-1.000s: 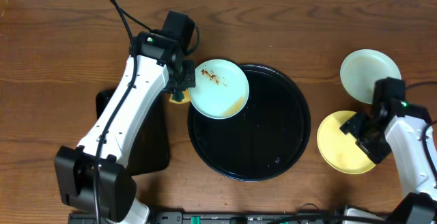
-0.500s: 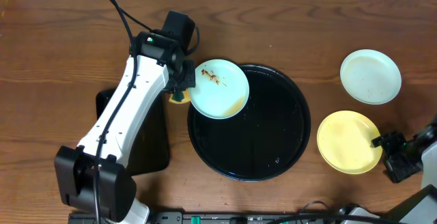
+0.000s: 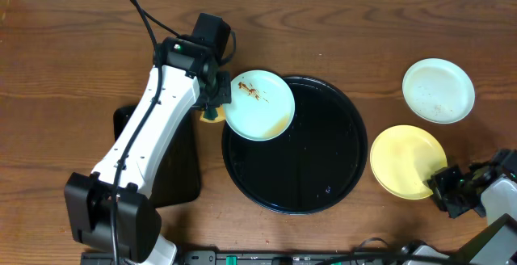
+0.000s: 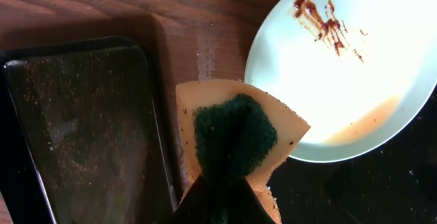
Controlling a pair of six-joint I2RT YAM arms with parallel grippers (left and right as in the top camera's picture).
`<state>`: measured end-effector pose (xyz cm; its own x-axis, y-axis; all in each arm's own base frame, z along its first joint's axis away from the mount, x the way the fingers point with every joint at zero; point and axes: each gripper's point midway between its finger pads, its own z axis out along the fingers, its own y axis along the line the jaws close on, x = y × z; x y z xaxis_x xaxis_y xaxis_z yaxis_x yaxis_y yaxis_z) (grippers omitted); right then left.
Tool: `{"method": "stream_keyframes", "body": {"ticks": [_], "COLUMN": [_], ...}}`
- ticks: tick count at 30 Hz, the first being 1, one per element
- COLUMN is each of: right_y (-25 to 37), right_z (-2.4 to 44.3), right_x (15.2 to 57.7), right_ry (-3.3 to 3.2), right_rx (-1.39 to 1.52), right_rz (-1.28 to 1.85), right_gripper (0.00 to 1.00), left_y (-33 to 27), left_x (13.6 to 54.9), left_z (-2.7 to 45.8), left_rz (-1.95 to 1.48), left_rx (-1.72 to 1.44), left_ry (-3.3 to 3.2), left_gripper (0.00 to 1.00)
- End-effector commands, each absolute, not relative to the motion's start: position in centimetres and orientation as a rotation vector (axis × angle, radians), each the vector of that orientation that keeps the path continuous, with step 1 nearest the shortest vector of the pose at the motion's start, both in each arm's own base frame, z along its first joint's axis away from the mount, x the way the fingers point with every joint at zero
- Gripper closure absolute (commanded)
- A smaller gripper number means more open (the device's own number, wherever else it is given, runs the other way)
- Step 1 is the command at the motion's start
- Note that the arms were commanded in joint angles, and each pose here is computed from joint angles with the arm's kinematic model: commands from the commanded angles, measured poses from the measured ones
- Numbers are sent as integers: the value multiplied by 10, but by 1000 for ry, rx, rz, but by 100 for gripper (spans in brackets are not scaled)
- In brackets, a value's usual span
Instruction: Clean dirty plates on tray and stack at the side
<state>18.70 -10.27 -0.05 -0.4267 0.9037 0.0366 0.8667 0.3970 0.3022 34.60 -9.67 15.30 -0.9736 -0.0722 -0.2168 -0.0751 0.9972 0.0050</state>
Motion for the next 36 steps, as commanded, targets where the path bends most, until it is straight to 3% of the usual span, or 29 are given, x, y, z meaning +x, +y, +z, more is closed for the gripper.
{"method": "stream_keyframes", "body": {"ticks": [1,3,15,28,36], "right_y": [-102,-102,-103,-101,-116], "right_z": [-1,-1,5,102,115], "right_x": [189,189,196,222,227], "right_ry": [2494,2493,2497,2331,2263], "right_rx": [1606,1607,1526,1279,1313], "right_rz": [446,446,442,341,273], "right_gripper": [86,99,98,98,98], "left_y": [-94,-94,-94,-95,-95], "left_x": [347,347,347,347,347], "left_z": [154,154,154,154,154], "left_rz": [29,29,28,23,24], "left_rx": [-97,-97,-97,-98,-97], "left_ry": [2920,2920,2920,2921,2921], "left_gripper": [93,93,93,92,93]}}
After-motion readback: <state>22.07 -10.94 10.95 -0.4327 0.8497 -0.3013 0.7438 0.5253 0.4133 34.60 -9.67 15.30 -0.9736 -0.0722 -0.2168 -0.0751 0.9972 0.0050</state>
